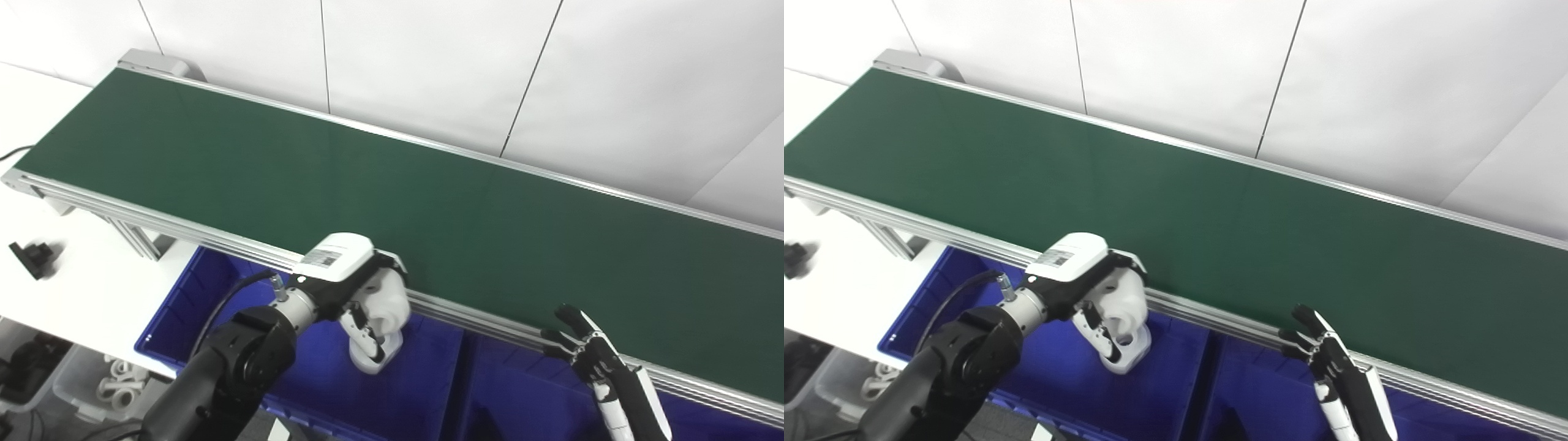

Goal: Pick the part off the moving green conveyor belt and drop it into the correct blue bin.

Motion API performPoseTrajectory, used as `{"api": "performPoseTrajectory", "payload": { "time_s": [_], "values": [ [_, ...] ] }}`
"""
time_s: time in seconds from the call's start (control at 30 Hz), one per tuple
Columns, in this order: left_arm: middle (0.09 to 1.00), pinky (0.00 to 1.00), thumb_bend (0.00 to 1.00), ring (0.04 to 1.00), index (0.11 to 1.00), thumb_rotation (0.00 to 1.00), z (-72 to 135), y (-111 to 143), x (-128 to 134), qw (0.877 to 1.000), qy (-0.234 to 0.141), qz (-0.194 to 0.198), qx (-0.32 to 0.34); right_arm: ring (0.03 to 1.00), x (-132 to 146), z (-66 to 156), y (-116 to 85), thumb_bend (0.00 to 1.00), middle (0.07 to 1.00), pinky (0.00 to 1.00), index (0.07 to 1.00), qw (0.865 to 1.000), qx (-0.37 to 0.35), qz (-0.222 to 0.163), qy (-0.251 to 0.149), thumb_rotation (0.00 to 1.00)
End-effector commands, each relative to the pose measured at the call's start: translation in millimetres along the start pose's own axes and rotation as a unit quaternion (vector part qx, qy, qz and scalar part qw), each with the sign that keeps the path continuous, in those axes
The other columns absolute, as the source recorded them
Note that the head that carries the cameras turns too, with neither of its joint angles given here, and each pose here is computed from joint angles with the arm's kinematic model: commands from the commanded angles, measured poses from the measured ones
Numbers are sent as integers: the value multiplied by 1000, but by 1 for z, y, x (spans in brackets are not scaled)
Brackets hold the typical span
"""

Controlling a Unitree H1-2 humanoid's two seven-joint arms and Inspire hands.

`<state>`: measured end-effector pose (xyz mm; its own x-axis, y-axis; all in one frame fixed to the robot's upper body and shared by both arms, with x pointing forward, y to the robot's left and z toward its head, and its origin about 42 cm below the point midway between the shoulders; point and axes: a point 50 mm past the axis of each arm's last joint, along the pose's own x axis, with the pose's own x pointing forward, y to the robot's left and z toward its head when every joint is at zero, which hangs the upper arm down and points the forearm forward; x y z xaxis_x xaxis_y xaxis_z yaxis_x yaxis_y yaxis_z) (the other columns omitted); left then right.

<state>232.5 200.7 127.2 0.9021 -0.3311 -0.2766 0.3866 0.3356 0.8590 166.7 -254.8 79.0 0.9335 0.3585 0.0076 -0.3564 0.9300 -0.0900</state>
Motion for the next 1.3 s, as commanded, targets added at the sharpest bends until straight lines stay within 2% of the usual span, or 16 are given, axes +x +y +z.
{"api": "performPoseTrajectory", "payload": {
  "time_s": [0.0,0.4,0.5,0.67,0.97,1.1,1.17,1.2,1.27],
  "values": [
    [407,266,517,349,509,0,1,1,2,1000,-20,21,8,806,3,8,-5,814,906,731,891,1000,-2,3,-15,903],
    [426,308,519,385,513,0,11,-20,14,997,-55,-33,33,801,3,10,-3,809,907,723,894,1000,0,-2,-13,886],
    [466,348,521,432,503,0,14,-26,14,994,-66,-64,51,802,3,11,-2,801,910,724,897,1000,-1,1,-15,889],
    [455,338,521,418,509,0,19,-34,11,988,-83,-106,76,800,4,12,-1,806,907,720,896,1000,-1,-2,-15,889],
    [452,319,521,400,508,0,27,-37,9,985,-91,-119,86,796,4,13,-1,797,907,718,893,1000,-6,-4,-16,892],
    [450,317,521,400,509,0,28,-37,8,985,-89,-112,91,794,4,13,-1,793,903,713,890,1000,-8,-5,-15,891],
    [472,347,523,440,505,0,29,-36,7,986,-86,-102,97,795,4,13,-1,796,906,716,893,1000,-8,-5,-15,892],
    [639,504,583,599,548,65,29,-36,6,987,-87,-91,101,797,4,13,-1,798,907,718,893,1000,-7,-5,-14,892],
    [747,626,747,724,679,148,29,-35,5,988,-91,-73,106,798,4,13,-1,797,908,719,893,1000,-7,-4,-14,893]
  ]
}}
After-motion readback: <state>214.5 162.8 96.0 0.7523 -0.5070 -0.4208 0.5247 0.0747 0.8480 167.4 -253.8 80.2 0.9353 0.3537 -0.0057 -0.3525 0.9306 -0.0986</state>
